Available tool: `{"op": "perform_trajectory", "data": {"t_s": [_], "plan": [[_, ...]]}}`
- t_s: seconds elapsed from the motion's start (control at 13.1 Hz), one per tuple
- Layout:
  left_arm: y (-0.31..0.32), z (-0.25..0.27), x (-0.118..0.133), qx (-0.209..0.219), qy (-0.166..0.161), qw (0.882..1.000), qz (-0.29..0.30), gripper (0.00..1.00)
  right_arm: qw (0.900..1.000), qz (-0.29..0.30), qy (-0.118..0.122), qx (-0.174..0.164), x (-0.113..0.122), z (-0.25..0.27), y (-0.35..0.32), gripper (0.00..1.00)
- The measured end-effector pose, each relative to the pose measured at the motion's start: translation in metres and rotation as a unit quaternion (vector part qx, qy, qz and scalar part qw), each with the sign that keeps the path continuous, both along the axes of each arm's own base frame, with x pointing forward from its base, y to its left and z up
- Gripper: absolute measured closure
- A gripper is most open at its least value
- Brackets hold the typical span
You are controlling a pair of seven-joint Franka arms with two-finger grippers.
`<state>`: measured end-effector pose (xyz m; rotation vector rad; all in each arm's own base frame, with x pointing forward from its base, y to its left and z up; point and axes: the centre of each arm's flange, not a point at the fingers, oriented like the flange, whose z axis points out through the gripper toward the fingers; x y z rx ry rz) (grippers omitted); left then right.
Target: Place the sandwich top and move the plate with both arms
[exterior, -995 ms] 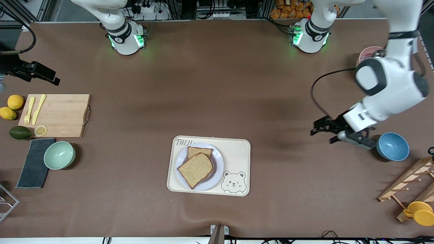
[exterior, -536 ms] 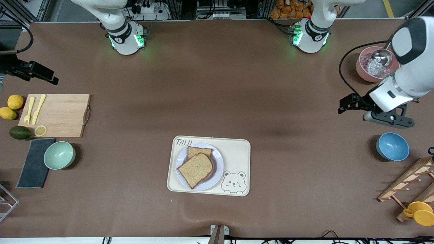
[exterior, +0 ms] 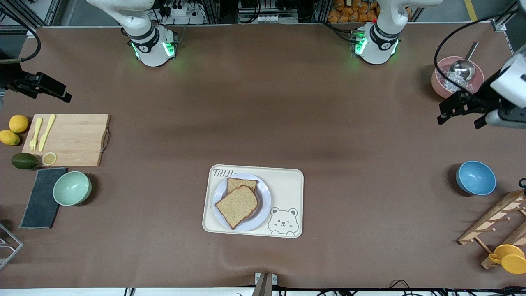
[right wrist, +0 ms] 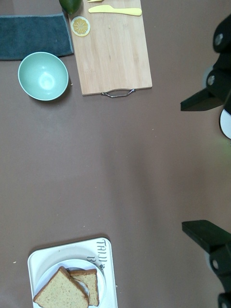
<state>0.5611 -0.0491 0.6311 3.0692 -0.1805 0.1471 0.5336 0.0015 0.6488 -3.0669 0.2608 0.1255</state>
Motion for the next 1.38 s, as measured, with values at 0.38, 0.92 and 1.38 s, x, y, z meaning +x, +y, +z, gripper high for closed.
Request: {"op": "perform_trajectory", "data": {"t_s": [0.38,0.92,1.38], "plan": [[-0.014,0.008,-0.012,0.005,0.036,0.999,-0.013,0.00,1.000,0.002,-0.001,0.001,0.000,0.000,0.002,0.00],[-0.039,0.003,-0.022,0.028,0.063,0.998,0.008,0.00,1.000,0.012,0.005,0.002,0.001,-0.005,0.014,0.00],[-0.039,0.004,-0.022,0.028,0.063,0.998,0.008,0.00,1.000,0.017,0.011,0.002,0.000,-0.011,0.020,0.00]]}}
